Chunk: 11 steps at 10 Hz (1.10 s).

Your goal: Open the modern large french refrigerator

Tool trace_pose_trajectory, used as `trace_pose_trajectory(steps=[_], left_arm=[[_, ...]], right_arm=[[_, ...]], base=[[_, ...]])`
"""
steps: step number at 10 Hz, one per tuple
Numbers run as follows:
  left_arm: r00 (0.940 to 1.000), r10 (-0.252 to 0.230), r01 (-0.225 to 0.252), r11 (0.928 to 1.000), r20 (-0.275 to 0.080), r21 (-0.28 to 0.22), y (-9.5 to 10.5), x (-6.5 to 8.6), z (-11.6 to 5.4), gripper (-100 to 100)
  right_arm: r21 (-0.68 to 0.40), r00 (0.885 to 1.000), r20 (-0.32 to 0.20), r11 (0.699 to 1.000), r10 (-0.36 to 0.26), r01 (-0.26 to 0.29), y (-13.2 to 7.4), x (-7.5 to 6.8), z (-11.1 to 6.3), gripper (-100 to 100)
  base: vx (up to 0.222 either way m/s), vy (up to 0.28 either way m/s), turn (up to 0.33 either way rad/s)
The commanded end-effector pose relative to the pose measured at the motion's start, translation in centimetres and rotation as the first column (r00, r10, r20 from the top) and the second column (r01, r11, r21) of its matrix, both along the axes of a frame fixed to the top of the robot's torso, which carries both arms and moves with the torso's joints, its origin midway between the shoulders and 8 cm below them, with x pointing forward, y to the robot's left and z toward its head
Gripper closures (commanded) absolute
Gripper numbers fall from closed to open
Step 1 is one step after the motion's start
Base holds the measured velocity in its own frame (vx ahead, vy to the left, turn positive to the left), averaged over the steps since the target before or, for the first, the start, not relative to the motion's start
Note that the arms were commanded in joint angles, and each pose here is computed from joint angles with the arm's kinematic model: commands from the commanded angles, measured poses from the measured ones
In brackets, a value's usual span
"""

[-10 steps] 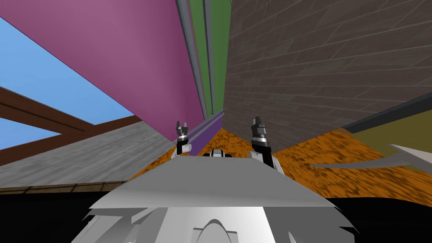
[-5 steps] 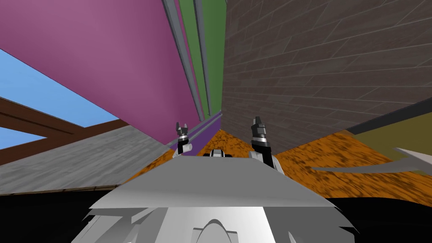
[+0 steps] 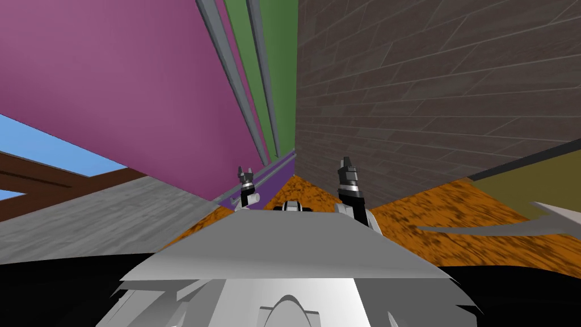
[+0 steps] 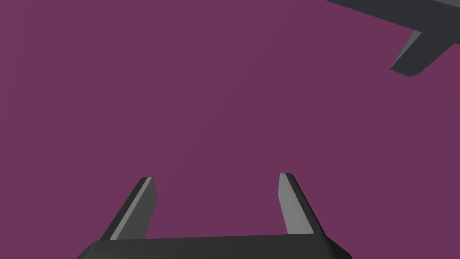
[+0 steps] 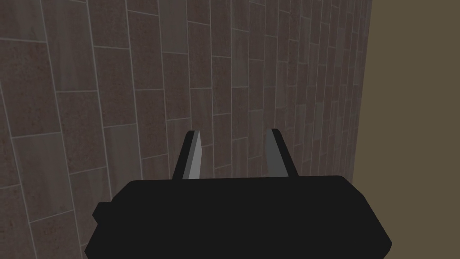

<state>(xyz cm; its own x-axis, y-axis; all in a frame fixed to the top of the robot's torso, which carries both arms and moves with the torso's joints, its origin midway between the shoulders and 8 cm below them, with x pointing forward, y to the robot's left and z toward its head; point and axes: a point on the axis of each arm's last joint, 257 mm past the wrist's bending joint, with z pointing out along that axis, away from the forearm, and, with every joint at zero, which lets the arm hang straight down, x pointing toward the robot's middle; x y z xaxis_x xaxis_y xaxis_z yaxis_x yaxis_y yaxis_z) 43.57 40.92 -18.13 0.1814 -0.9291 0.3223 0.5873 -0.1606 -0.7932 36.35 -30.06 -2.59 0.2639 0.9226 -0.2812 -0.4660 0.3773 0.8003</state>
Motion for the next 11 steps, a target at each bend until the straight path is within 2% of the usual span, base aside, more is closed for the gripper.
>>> trace_pose_trajectory(steps=[1, 5, 6, 7, 8, 11], left_arm=[[0.9999, 0.012, -0.013, 0.9982, -0.011, -0.059, 0.6, 0.6, -1.7, -100], [0.9991, 0.035, -0.038, 0.9891, -0.022, -0.142, 0.8, 0.8, -4.1, -100], [0.9990, 0.039, -0.042, 0.9858, -0.025, -0.163, 0.6, 0.8, -4.7, -100], [0.9987, 0.042, -0.047, 0.9789, -0.028, -0.199, 0.0, 0.8, -5.5, -100], [0.9989, 0.040, -0.044, 0.9829, -0.026, -0.179, 0.3, 1.1, -5.0, -100], [0.9993, 0.027, -0.032, 0.9831, -0.026, -0.180, 0.4, 3.4, -3.4, -100]], right_arm=[[0.000, 1.000, 0.000, 1.000, 0.000, 0.000, 0.0, 0.0, 0.0, 0], [0.000, 1.000, 0.000, 1.000, 0.000, 0.000, 0.0, 0.0, 0.0, 0], [0.000, 1.000, 0.000, 1.000, 0.000, 0.000, 0.0, 0.0, 0.0, 0], [0.000, 1.000, 0.000, 1.000, 0.000, 0.000, 0.0, 0.0, 0.0, 0], [0.000, 1.000, 0.000, 1.000, 0.000, 0.000, 0.0, 0.0, 0.0, 0], [0.000, 1.000, 0.000, 1.000, 0.000, 0.000, 0.0, 0.0, 0.0, 0]], base=[[0.098, -0.142, -0.070], [0.109, -0.099, -0.015], [0.077, -0.081, -0.014], [0.061, -0.087, -0.002], [0.028, -0.041, -0.001], [0.008, 0.005, 0.041]])
